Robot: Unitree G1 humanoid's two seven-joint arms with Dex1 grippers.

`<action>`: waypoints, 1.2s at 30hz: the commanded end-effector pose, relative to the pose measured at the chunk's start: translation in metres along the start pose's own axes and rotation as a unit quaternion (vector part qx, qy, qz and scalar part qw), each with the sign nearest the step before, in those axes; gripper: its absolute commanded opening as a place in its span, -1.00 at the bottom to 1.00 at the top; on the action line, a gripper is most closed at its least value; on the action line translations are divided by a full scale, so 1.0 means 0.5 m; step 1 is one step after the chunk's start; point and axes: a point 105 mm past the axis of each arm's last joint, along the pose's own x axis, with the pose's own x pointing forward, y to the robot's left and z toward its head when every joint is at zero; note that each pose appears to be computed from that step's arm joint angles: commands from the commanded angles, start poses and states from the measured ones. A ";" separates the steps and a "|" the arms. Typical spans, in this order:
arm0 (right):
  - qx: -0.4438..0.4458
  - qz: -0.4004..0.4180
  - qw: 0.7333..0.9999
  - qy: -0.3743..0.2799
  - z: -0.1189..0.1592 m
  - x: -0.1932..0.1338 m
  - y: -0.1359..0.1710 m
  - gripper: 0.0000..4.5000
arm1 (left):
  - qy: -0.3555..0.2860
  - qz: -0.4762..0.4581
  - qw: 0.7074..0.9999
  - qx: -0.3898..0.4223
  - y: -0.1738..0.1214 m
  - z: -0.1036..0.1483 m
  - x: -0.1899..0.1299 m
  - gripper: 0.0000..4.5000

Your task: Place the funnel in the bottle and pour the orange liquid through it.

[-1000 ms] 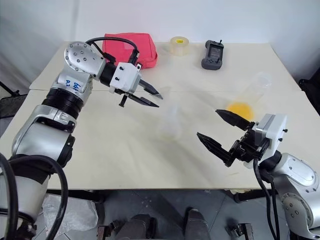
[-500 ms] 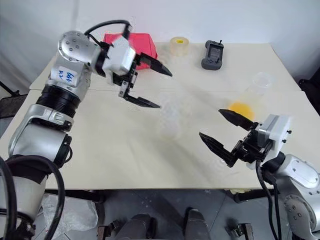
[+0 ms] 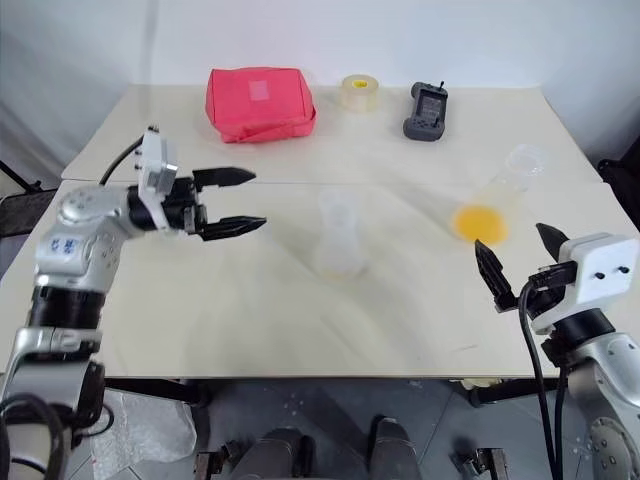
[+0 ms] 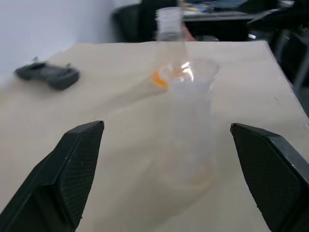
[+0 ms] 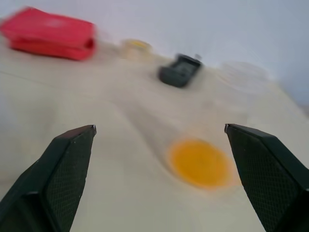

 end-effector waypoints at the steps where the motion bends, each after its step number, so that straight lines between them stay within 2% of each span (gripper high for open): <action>1: -0.018 -0.049 0.999 -0.014 0.023 -0.018 -0.015 1.00 | -0.023 0.034 0.999 -0.020 -0.014 0.002 -0.029 0.98; 5: -0.017 -0.070 0.997 -0.007 0.018 -0.018 -0.029 1.00 | -0.031 0.050 0.996 -0.060 -0.034 -0.025 -0.057 0.98; 9: -0.012 -0.070 0.998 -0.002 0.013 0.007 -0.047 1.00 | -0.002 0.054 0.996 -0.069 -0.046 -0.055 -0.070 0.98; 14: -0.008 -0.054 0.998 0.009 0.007 0.067 -0.080 1.00 | -0.015 0.051 0.996 -0.078 -0.057 -0.069 -0.069 0.98; 17: -0.013 -0.039 0.999 0.025 -0.009 0.119 -0.107 1.00 | 0.000 0.054 0.996 -0.075 -0.056 -0.084 -0.069 0.98; 28: 0.007 -0.011 1.000 -0.003 -0.003 0.253 -0.161 1.00 | -0.019 0.054 0.996 -0.062 -0.048 -0.068 -0.048 0.98; 36: -0.002 -0.017 1.000 0.007 -0.017 0.310 -0.174 1.00 | -0.024 0.052 0.997 -0.056 -0.045 -0.058 -0.040 0.98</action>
